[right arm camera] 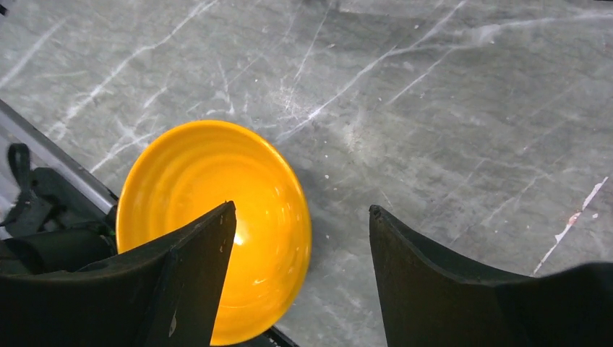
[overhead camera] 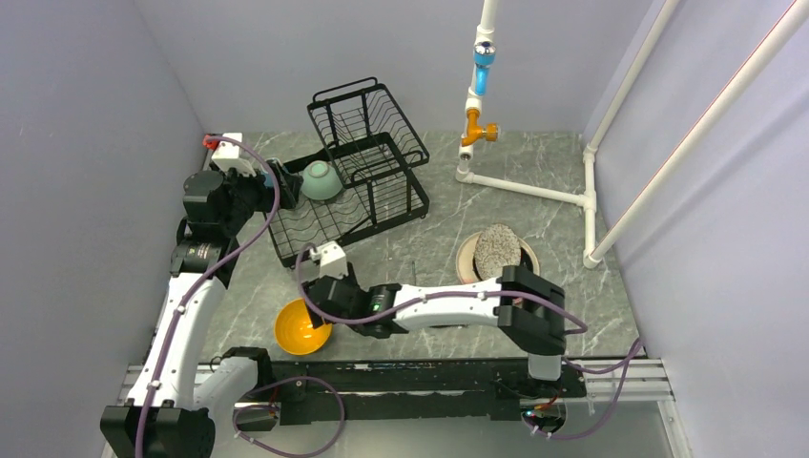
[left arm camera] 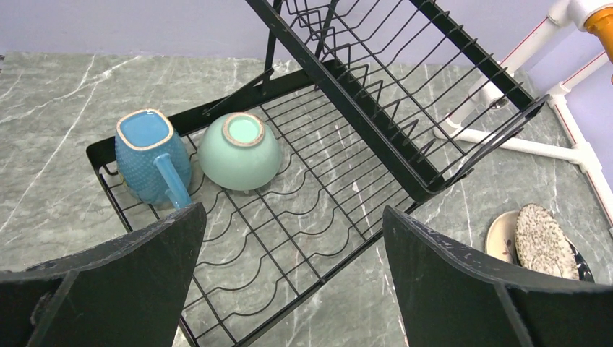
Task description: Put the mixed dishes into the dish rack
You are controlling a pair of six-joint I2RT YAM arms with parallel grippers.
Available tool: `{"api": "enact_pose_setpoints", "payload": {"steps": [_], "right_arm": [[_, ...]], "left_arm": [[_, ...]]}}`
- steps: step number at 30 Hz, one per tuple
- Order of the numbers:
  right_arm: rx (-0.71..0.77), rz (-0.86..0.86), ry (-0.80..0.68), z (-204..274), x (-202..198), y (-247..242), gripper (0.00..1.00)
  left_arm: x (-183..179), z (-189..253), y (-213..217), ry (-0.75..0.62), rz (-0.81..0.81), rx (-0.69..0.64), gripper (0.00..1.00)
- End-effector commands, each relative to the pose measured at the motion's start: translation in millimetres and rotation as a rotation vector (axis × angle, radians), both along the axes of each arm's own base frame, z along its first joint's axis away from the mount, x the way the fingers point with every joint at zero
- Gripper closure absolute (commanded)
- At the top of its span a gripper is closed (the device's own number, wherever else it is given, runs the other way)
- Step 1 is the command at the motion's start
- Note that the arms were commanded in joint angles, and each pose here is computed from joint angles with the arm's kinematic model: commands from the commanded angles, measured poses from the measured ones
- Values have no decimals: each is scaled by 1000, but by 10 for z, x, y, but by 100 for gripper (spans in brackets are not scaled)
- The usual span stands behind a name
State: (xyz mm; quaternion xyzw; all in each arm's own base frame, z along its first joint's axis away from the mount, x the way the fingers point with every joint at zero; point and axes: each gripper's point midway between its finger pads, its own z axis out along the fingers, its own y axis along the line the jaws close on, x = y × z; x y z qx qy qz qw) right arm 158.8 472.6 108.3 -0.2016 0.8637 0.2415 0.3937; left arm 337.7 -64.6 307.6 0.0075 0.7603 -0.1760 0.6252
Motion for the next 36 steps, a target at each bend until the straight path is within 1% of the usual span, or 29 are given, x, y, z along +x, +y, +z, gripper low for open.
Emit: {"api": "enact_pose_setpoints", "payload": {"steps": [1, 5, 8, 11, 15, 18, 24, 27, 31, 36], "right_arm": [[-115, -3, -88, -33, 30, 44, 32], [-171, 13, -102, -110, 6, 91, 39], [-192, 18, -129, -129, -12, 111, 41], [-220, 32, -134, -166, -26, 127, 47], [-224, 50, -135, -204, -56, 169, 52], [-239, 56, -134, -211, -58, 177, 58], [-247, 68, -136, -243, -66, 198, 65], [-236, 61, -142, -213, -55, 204, 73], [-231, 48, -157, -122, -31, 188, 77], [-198, 22, -182, 36, 8, 165, 89]], "left_arm": [[0, 238, -17, -69, -14, 4, 3], [-2, 219, -22, -71, -16, 5, 2], [7, 221, -27, -61, -20, 5, 3], [-2, 218, -43, -70, -29, 2, 3], [-4, 225, -57, -66, -38, 2, 3], [-7, 213, -51, -71, -35, 3, 2], [-4, 213, -61, -70, -41, 3, 2], [-3, 223, -73, -66, -48, 2, 2], [-3, 213, -75, -69, -49, 1, 2], [0, 228, -126, -71, -78, -6, 3]]}}
